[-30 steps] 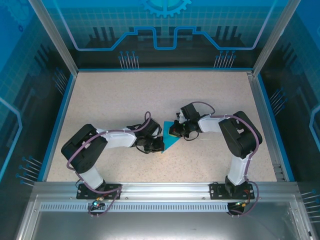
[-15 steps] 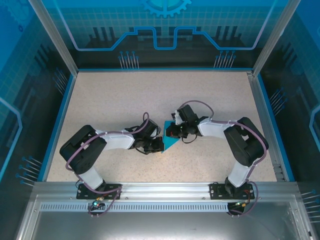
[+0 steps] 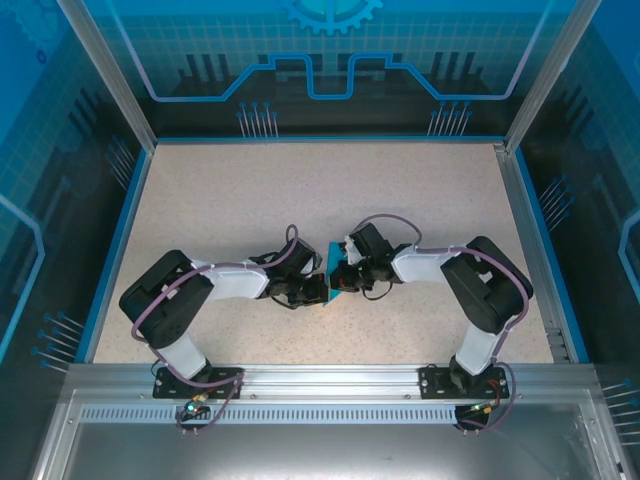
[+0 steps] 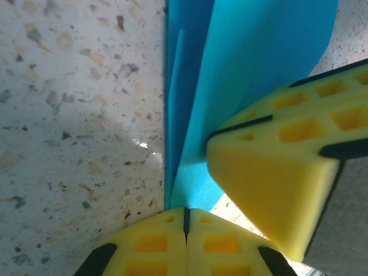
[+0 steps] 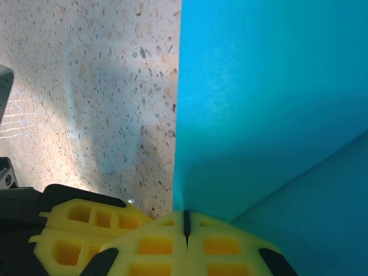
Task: Fold a paper plane with a square sheet of paper (pick it up from the middle)
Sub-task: Fourth fold the wing at the center of the table.
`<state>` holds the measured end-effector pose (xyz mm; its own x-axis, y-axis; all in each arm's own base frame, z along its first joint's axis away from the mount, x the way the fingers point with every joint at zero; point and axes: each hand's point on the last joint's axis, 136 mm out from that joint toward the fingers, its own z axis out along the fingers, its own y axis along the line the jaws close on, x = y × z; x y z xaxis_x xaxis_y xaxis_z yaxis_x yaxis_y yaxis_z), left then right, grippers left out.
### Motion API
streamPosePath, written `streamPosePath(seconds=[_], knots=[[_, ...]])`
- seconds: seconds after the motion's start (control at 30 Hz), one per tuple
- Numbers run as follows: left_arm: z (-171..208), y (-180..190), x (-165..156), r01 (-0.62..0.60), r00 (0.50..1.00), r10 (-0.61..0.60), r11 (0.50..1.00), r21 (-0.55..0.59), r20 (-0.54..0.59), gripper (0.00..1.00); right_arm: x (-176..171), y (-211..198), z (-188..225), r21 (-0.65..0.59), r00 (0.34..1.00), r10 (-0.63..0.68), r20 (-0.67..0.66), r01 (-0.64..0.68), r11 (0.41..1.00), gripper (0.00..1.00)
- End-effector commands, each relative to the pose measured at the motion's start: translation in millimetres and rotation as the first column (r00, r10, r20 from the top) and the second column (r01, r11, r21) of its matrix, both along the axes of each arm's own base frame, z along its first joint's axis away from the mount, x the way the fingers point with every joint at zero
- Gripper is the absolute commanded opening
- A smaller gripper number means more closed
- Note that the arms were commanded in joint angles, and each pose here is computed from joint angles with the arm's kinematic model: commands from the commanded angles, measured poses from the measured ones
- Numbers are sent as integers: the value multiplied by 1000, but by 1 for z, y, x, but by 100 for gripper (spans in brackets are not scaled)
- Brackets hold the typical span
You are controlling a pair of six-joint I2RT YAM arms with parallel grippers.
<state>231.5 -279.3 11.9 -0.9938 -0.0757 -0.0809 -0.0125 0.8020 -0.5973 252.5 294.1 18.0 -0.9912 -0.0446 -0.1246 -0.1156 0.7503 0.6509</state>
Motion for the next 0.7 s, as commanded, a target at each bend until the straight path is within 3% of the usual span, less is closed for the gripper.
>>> streamPosePath(seconds=[0.0,0.23,0.4,0.67], knots=[[-29,23,-23,-20,994,31,995,101,-105,0,-7,5,-9,-2,999,21,-35,-21,1000,0],[-6,10,-12,-27,998,29,999,25,-53,0,-11,-9,-31,-112,996,-12,-90,2,994,0],[12,2,1,-46,999,46,999,-30,6,0,-10,-10,-31,-111,996,-17,-90,7,994,0],[0,3,4,-67,998,67,997,-28,-11,0,-8,-10,-29,-93,996,-17,-87,8,996,0]])
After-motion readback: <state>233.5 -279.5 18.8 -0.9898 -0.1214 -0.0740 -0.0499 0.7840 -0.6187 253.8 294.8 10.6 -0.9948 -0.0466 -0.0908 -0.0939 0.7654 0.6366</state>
